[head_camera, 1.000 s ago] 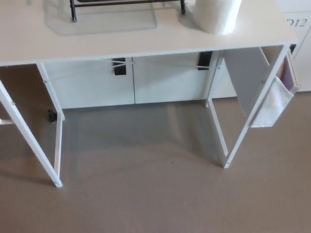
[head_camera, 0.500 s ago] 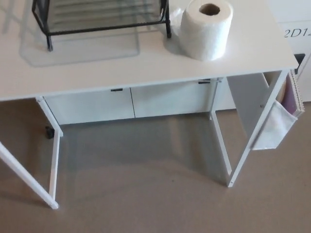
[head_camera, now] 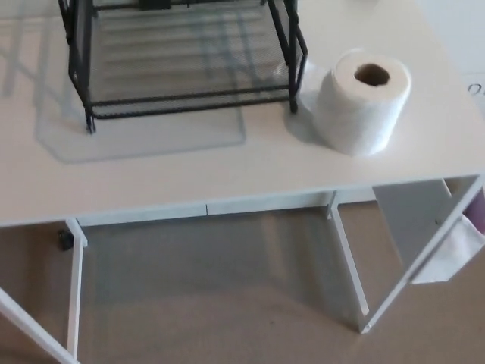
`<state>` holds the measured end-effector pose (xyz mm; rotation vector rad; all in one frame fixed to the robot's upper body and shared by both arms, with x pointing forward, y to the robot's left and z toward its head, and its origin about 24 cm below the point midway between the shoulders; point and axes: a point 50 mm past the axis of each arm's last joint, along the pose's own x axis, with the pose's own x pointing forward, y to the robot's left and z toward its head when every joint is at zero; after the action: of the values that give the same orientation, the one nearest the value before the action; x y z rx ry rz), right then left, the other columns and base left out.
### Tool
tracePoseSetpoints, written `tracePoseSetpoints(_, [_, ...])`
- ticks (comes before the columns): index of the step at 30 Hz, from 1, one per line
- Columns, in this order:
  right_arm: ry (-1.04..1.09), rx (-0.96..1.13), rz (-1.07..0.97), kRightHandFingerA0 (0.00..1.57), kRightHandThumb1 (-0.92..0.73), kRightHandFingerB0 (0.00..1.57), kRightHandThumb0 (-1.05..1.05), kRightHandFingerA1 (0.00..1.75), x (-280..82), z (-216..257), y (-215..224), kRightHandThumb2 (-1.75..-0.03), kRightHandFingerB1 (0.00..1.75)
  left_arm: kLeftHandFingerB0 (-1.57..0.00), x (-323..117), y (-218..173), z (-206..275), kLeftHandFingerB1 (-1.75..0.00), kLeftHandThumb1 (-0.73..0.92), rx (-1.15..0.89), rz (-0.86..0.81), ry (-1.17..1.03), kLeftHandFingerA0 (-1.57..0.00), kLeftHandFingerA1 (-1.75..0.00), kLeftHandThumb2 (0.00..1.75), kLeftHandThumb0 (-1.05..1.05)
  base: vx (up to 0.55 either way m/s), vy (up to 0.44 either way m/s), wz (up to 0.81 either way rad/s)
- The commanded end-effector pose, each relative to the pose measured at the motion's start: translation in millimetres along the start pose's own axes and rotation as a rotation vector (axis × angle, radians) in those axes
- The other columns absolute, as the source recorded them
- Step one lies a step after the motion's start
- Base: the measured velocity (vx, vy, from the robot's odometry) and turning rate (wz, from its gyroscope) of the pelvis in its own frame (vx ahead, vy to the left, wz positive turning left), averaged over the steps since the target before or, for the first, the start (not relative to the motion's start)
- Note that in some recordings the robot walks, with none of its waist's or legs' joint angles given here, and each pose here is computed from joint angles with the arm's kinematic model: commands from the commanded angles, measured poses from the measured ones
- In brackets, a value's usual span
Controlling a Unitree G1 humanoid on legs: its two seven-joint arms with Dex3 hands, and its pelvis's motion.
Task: The robot walks towards a desk on which a file tray is kept in the middle and a toilet paper roll is kept on its right. The robot uses its right hand to hook on finger in the gap of the roll and grabs it, lifts it and places it on the tray.
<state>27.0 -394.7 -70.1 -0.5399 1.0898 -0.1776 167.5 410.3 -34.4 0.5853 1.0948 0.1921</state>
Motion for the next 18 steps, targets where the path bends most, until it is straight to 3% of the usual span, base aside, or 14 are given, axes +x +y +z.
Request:
tracePoseSetpoints(1, [-0.007, 0.018, -0.02, 0.09, -0.75, 0.08, -0.82, 0.28, -0.8, 0.0, -3.5, -0.63, 0.24, -0.1, -0.8, 3.3, 0.1, -0.52, 0.78, 0.026, 0.009, 0.022, -0.1, -0.68, 1.26, -1.05, 0.24, -0.054, 0.01])
tracePoseSetpoints(2, [-0.007, 0.022, -0.021, 0.09, -0.75, 0.08, -0.82, 0.28, -0.8, -0.2, -3.2, -0.63, 0.24, -0.1, -0.6, 3.6, 2.1, -0.49, 0.76, 0.003, 0.003, 0.019, -0.03, -0.65, 1.26, -1.05, 0.24, -0.11, 0.14])
tracePoseSetpoints(6, [-0.006, 0.024, -0.022, 0.09, -0.75, 0.08, -0.82, 0.28, -0.7, -0.3, -3.0, -0.63, 0.24, -0.09, -0.1, 3.6, 3.1, -0.53, 0.75, 0.0, 0.017, 0.03, -0.11, -0.69, 1.25, -1.05, 0.24, -0.137, 0.2])
tracePoseSetpoints(7, [-0.007, 0.024, -0.022, 0.09, -0.75, 0.08, -0.82, 0.28, -0.7, -0.3, -3.0, -0.63, 0.24, -0.1, -0.4, 3.4, 3.5, -0.48, 0.76, 0.001, 0.006, 0.023, -0.02, -0.64, 1.26, -1.05, 0.28, -0.102, 0.38])
tracePoseSetpoints(9, [-0.007, 0.024, -0.022, 0.09, -0.75, 0.08, -0.82, 0.28, -0.7, -0.3, -3.0, -0.63, 0.24, -0.1, -0.5, 3.4, 3.8, -0.47, 0.78, 0.005, 0.003, 0.023, -0.02, -0.64, 1.27, -1.05, 0.26, -0.099, 0.09])
tracePoseSetpoints(18, [-0.004, 0.024, -0.02, 0.09, -0.75, 0.08, -0.82, 0.28, -0.9, -1.4, -2.0, -0.63, 0.24, -0.09, -0.6, 4.8, 3.8, -0.51, 0.75, -0.014, 0.025, 0.039, -0.12, -0.66, 1.24, -1.05, 0.09, 0.065, -0.09])
